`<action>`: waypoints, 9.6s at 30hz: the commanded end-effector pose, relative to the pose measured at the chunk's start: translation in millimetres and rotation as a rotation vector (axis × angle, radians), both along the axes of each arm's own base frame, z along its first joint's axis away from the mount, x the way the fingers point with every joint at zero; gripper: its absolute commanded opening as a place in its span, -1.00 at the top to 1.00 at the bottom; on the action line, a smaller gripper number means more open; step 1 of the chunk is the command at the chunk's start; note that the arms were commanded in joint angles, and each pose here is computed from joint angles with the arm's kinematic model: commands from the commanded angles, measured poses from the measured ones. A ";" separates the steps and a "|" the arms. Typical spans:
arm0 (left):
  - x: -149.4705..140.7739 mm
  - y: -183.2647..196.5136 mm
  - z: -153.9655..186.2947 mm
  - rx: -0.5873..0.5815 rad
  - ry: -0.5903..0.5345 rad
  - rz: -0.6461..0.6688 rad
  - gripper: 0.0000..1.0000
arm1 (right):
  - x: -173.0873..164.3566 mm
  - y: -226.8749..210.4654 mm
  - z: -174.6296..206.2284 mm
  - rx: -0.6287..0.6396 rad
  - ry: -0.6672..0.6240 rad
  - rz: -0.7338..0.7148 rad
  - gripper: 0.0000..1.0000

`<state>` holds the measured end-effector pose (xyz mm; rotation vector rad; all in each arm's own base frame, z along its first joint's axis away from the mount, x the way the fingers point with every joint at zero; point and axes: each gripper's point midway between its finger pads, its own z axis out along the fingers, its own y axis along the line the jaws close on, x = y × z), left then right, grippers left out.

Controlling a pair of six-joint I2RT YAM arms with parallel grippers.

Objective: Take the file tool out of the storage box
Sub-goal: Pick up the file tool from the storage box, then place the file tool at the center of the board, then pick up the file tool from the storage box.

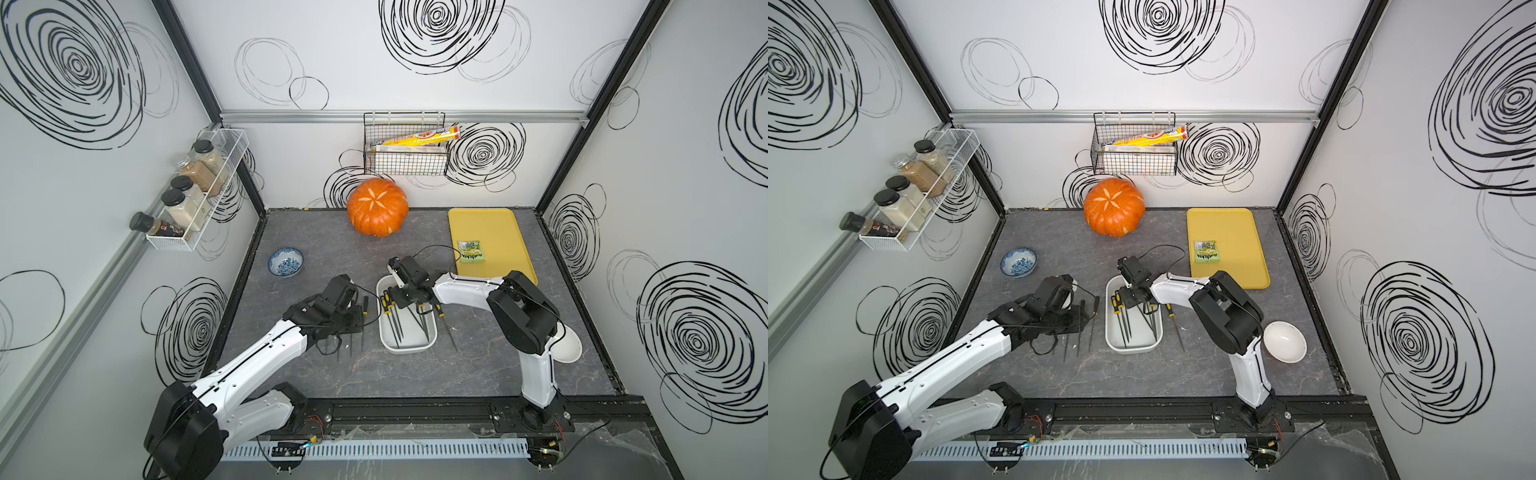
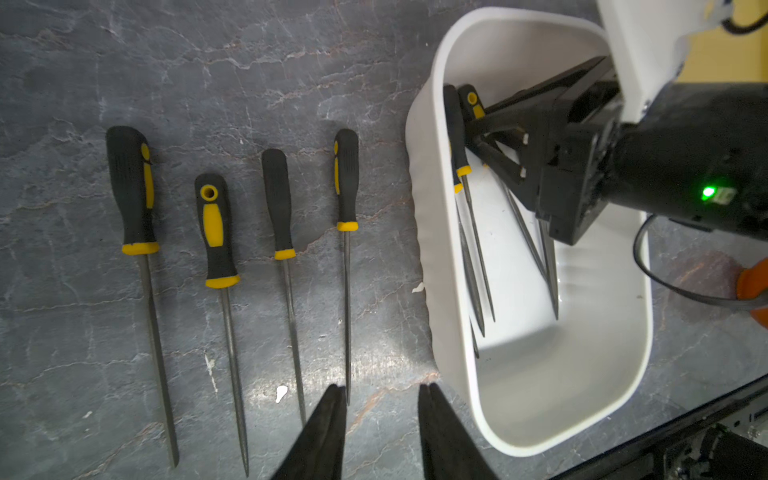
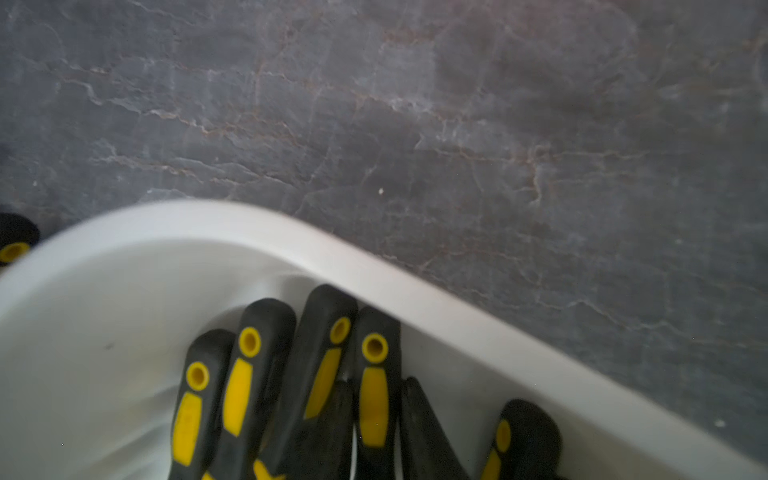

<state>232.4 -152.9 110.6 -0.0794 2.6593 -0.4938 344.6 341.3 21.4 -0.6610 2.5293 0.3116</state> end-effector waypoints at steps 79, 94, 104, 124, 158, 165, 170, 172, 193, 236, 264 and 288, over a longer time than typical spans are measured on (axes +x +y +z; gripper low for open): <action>-55.6 -179.8 47.9 -0.552 -0.499 -0.515 0.43 | -126.3 -31.0 231.6 1.147 -0.285 0.270 1.00; -50.8 -174.6 55.0 -0.550 -0.502 -0.457 1.00 | -128.3 -41.0 228.9 1.160 -0.308 0.236 0.56; -43.3 -112.3 32.4 -0.244 -0.300 -0.216 1.00 | -108.7 -66.4 232.5 1.018 -0.440 0.093 -0.18; -87.4 97.3 -28.1 0.568 0.325 0.158 1.00 | -68.5 -88.3 223.7 0.688 -0.558 0.089 -0.25; -72.2 124.5 -96.9 0.716 0.674 0.176 1.00 | -74.4 -103.2 239.2 0.732 -0.603 0.058 -0.25; -63.8 122.0 -102.5 0.718 0.686 0.163 1.00 | -76.1 -106.4 241.6 0.738 -0.618 0.051 -0.25; -63.2 123.3 -109.1 0.714 0.718 0.156 1.00 | -75.4 -104.4 239.6 0.735 -0.608 0.057 -0.25; -63.5 123.9 -109.8 0.705 0.724 0.159 0.76 | -74.6 -104.5 238.5 0.730 -0.607 0.054 -0.25; -59.3 119.4 -105.2 0.642 0.696 0.161 0.66 | -69.8 -100.0 229.4 0.705 -0.581 0.059 -0.26; 44.9 -70.3 90.6 -0.435 -0.388 -0.154 -0.28 | -20.8 -87.0 110.2 0.123 -0.253 -0.141 0.28; 117.0 -151.5 -76.2 0.043 -0.001 -0.128 0.10 | -61.1 -111.8 51.9 0.290 0.033 -0.129 0.34; 118.7 -165.9 -73.7 -0.012 -0.034 -0.118 0.03 | -62.7 -111.9 40.6 0.281 0.060 -0.137 0.31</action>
